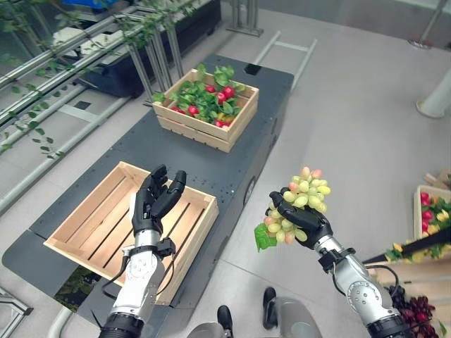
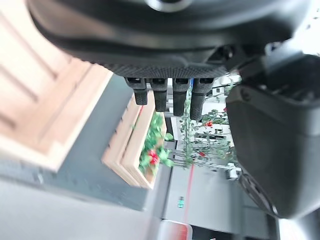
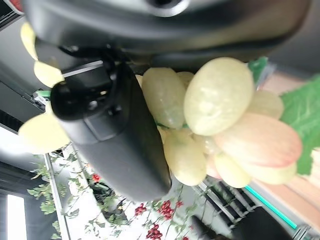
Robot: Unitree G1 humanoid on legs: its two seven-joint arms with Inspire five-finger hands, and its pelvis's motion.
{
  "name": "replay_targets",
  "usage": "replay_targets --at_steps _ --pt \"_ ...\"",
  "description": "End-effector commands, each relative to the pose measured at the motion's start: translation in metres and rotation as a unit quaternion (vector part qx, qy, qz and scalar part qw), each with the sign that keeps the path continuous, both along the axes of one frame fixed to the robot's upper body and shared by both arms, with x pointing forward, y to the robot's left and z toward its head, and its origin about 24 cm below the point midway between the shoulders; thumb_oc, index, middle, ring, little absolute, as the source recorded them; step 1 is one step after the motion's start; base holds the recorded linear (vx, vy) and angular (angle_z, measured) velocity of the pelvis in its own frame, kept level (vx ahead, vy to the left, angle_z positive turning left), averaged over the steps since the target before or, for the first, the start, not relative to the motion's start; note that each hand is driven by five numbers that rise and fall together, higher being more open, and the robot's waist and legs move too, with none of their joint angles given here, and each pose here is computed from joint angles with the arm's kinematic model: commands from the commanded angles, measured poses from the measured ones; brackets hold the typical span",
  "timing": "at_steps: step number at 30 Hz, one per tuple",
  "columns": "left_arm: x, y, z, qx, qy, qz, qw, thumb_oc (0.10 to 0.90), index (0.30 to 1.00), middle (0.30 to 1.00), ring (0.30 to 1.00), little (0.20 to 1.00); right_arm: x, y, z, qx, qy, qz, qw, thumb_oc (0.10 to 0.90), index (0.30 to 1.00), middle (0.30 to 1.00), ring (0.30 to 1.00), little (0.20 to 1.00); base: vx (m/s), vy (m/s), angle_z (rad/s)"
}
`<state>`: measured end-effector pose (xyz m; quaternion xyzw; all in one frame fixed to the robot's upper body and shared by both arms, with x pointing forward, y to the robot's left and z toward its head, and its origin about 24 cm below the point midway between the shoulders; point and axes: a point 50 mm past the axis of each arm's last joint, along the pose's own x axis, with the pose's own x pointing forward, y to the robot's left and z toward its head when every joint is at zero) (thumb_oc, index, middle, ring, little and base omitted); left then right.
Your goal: Pick up the fruits from the basket on one side to the basket on the other side
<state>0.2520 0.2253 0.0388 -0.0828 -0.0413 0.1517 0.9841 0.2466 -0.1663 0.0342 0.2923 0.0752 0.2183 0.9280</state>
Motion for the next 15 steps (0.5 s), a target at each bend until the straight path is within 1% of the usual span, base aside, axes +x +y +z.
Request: replay_targets --at_steps 1,4,7,10,11,15 --pt "0.013 -0.002 0.032 -0.025 -0.086 0.033 0.995 0.800 0.900 0.900 0.900 0.900 0.017 0.030 0.070 0.069 -0.191 0.050 0.978 0.400 0.300 0.300 0.300 0.300 0.05 -0.177 -0.63" --pt "0.020 -0.019 0.028 -0.040 -0.072 0.034 0.996 0.800 0.900 0.900 0.900 0.900 0.024 0.032 0.070 0.059 -0.180 0.032 0.981 0.400 0.300 0.300 0.300 0.300 -0.10 -0.132 -0.80" --pt "0.025 -0.033 0.028 -0.038 -0.062 0.029 0.997 0.800 0.900 0.900 0.900 0.900 0.023 0.031 0.066 0.055 -0.175 0.028 0.983 0.400 0.300 0.300 0.300 0.300 -0.04 -0.075 -0.44" --pt "0.023 -0.031 0.021 -0.048 -0.038 0.043 0.997 0.800 0.900 0.900 0.900 0.900 0.019 0.028 0.061 0.061 -0.161 0.028 0.985 0.400 0.300 0.300 0.300 0.300 0.00 -0.065 -0.12" --pt "0.018 -0.024 0.014 -0.045 -0.025 0.066 0.996 0.800 0.900 0.900 0.900 0.900 0.013 0.027 0.054 0.069 -0.148 0.035 0.986 0.400 0.300 0.300 0.300 0.300 0.00 -0.043 -0.07" --pt "0.011 -0.021 0.010 -0.050 -0.010 0.096 0.994 0.800 0.900 0.900 0.900 0.900 0.009 0.026 0.046 0.070 -0.137 0.042 0.987 0.400 0.300 0.300 0.300 0.300 -0.06 -0.011 -0.10"
